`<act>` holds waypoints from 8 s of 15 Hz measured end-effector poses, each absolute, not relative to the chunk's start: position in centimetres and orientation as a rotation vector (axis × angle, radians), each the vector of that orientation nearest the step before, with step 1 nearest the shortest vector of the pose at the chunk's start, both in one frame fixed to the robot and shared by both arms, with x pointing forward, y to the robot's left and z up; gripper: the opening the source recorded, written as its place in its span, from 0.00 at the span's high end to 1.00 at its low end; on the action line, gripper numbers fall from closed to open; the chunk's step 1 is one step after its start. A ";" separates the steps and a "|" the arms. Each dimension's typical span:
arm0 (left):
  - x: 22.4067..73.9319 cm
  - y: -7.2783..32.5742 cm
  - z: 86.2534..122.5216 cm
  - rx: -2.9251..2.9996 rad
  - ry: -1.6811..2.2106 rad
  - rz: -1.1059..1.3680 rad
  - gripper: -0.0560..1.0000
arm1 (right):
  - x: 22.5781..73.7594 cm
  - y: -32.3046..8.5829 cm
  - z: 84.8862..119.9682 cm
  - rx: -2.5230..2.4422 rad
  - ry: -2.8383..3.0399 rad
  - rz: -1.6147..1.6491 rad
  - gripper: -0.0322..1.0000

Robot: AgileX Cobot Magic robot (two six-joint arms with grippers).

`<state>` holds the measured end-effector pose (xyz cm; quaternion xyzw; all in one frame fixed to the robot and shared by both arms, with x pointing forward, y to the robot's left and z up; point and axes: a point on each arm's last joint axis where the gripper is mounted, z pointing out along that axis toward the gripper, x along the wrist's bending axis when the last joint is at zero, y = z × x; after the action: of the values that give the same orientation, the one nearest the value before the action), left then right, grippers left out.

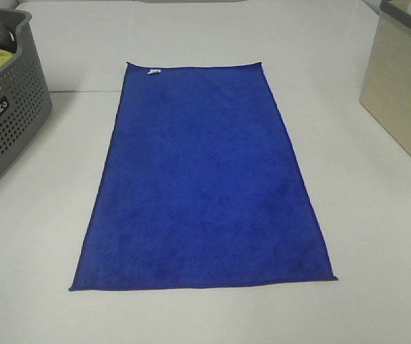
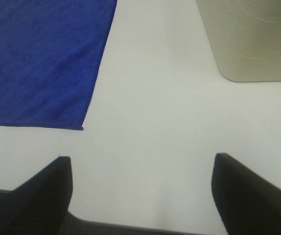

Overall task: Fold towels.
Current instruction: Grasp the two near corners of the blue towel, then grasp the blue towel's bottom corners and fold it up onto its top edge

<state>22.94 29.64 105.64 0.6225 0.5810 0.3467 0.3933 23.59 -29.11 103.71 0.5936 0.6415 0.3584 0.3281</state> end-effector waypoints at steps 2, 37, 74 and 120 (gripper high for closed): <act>22.9 29.6 105.6 1.580 1.474 0.880 0.36 | 23.6 -29.1 103.7 1.554 1.679 0.938 0.23; 22.9 29.6 106.1 1.552 1.450 0.904 0.36 | 23.6 -29.1 103.7 1.554 1.679 0.938 0.23; 49.4 21.7 85.8 1.673 1.861 -0.474 0.30 | 52.4 -25.9 88.8 2.411 2.362 0.727 0.23; 58.6 20.9 96.6 1.687 1.690 -0.149 0.95 | 63.2 -25.3 98.3 2.111 2.345 1.087 0.95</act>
<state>58.56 20.86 96.57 0.6564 0.6573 -0.0578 0.3658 63.19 -25.32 98.25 0.6296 0.6992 0.3243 -0.0978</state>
